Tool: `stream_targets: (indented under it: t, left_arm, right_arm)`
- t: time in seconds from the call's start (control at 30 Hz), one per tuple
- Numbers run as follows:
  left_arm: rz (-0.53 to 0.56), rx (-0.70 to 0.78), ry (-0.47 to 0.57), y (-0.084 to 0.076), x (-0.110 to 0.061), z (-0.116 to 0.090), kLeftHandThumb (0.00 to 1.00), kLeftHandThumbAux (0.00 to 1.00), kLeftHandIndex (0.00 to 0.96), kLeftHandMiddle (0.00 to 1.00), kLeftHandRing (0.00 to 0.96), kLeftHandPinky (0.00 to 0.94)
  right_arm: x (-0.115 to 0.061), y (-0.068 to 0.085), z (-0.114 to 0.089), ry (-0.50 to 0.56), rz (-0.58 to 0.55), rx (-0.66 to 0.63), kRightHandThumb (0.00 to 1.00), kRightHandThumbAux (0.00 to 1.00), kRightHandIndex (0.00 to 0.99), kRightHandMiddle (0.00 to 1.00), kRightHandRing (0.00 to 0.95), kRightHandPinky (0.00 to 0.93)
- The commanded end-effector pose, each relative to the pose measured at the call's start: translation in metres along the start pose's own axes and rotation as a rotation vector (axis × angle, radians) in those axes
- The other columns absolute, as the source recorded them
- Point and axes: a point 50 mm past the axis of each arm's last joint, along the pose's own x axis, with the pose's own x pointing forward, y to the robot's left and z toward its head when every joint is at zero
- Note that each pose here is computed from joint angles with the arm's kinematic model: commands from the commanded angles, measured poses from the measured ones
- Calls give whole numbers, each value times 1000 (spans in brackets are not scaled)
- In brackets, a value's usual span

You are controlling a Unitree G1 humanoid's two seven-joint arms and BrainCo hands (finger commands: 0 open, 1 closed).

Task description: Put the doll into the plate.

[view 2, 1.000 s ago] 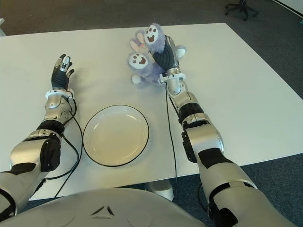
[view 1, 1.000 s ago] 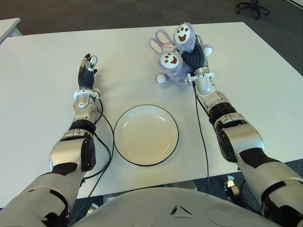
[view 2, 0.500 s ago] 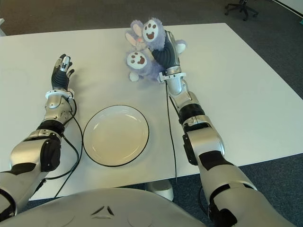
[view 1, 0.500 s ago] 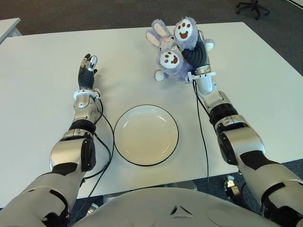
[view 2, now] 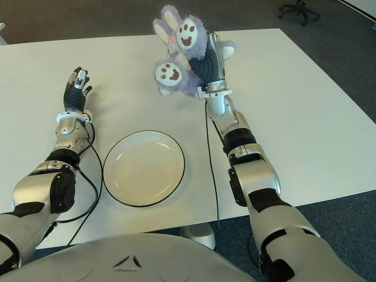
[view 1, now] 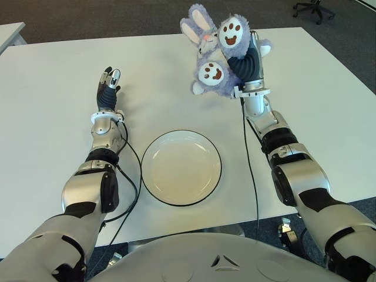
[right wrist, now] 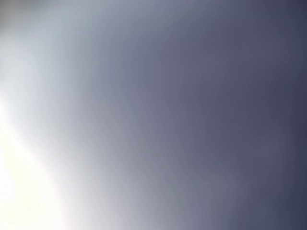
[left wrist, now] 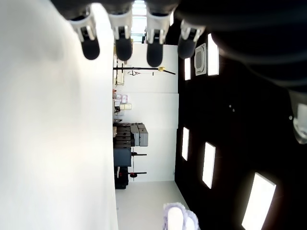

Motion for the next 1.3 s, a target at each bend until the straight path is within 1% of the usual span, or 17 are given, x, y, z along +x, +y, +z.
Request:
stream_targets:
  t: [0.03,0.43,0.73,1.13,1.3]
  left_arm:
    - [10,-22,267,0,-37,-62,0,383,0,113,39,0]
    - [14,-27,272,0,-35,-61,0,389,0,110,37,0]
    - [13,-28,268,-1,-35,-60,0,385,0,117,47,0]
    - [12,-31,268,-1,-34,-59,0,388,0,106,39,0]
    - [12,-37,268,-1,-33,-59,0,392,0,108,43,0]
  right_arm:
    - [-3,2,8,-51,-15,22,738,705,441,853,863,859]
    - [-6,1,19,-123,-25,88,733,709,440,868,876,877]
    - [-8,2,23,-143,-20,142,731,709,440,870,877,873]
    - [-9,6,32,-191,-30,123,719,710,440,880,886,881]
    - [-12,8,36,-205,-15,153,716,711,440,872,876,880]
